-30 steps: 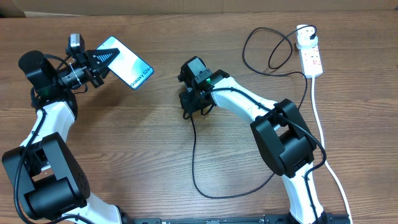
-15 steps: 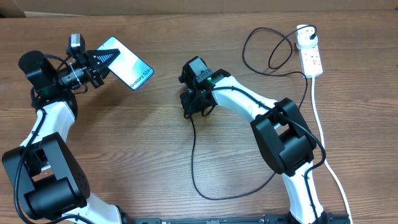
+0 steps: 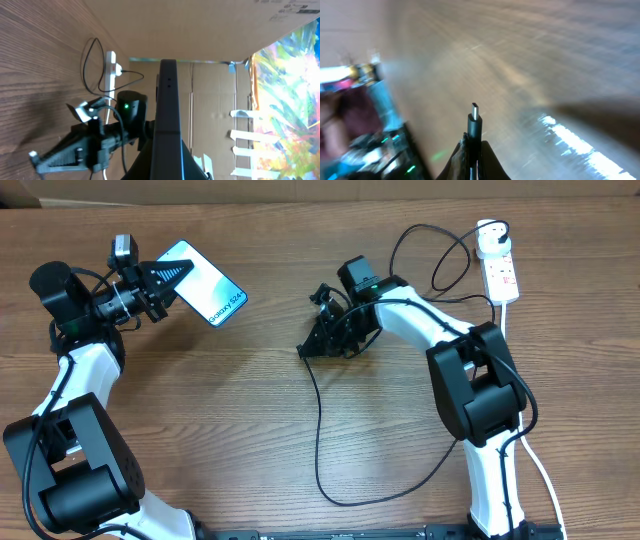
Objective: Plug charger to phone and switch on socket
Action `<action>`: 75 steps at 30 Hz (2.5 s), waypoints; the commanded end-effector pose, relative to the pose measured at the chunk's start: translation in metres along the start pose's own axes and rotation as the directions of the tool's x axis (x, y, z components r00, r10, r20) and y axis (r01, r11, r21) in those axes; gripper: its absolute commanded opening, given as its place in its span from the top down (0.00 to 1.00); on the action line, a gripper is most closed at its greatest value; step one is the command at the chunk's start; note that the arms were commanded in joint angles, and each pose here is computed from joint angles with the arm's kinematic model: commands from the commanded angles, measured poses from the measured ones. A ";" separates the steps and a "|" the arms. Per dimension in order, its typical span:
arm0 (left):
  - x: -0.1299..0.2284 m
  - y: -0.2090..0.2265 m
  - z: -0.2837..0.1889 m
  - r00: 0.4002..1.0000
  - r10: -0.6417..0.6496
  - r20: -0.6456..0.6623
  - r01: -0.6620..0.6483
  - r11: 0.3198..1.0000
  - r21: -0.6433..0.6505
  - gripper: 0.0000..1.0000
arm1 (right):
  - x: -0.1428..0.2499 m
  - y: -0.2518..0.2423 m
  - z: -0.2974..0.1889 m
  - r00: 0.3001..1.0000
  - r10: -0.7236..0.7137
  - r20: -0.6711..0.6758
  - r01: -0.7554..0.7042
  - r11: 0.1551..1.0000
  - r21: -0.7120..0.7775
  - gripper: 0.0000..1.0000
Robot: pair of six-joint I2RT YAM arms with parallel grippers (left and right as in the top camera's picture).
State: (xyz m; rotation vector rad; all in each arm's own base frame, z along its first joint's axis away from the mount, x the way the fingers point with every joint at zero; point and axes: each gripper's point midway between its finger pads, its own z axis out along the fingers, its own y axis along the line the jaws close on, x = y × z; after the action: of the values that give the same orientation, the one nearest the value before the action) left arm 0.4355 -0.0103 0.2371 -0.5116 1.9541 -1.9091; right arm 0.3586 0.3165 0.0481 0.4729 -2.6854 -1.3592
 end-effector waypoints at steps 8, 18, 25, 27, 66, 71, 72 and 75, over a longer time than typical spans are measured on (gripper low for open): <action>0.015 -0.008 -0.002 0.994 0.047 -0.104 -0.044 0.999 0.023 0.96 | 0.029 0.134 -0.066 0.971 -0.233 0.046 0.232 0.885 -0.404 0.96; 0.022 -0.009 -0.002 0.988 0.056 -0.143 -0.052 0.998 0.032 0.96 | 0.052 0.173 -0.086 0.971 -0.240 0.024 0.217 0.827 -0.518 0.96; 0.022 -0.009 -0.002 0.988 0.055 -0.144 -0.051 0.998 0.031 0.96 | 0.067 0.185 -0.067 0.960 -0.280 -0.023 0.232 0.836 -0.497 0.96; 0.022 -0.009 -0.002 0.988 0.055 -0.144 -0.051 0.998 0.031 0.96 | 0.071 0.185 -0.058 0.956 -0.291 -0.040 0.238 0.848 -0.474 0.96; 0.043 -0.010 0.028 0.971 0.057 -0.230 -0.050 0.998 0.036 0.96 | 0.041 0.214 -0.077 0.938 -0.342 0.061 0.338 0.857 -0.390 0.96; 0.045 -0.010 0.029 0.970 0.057 -0.236 -0.050 0.998 0.037 0.96 | 0.042 0.216 -0.078 0.936 -0.347 0.062 0.342 0.850 -0.402 0.97; 0.045 -0.010 0.030 0.970 0.058 -0.237 -0.050 0.998 0.037 0.96 | 0.042 0.216 -0.078 0.935 -0.348 0.063 0.343 0.849 -0.402 0.96; 0.046 -0.010 0.031 0.969 0.057 -0.242 -0.049 0.998 0.037 0.96 | 0.041 0.216 -0.078 0.934 -0.351 0.066 0.347 0.848 -0.401 0.97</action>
State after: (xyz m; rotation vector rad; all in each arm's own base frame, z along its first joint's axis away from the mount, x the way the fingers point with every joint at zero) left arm 0.4137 -0.0544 0.2407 -0.3104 2.0538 -2.0448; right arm 0.2896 0.3643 0.2374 0.8769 -2.2973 -1.8773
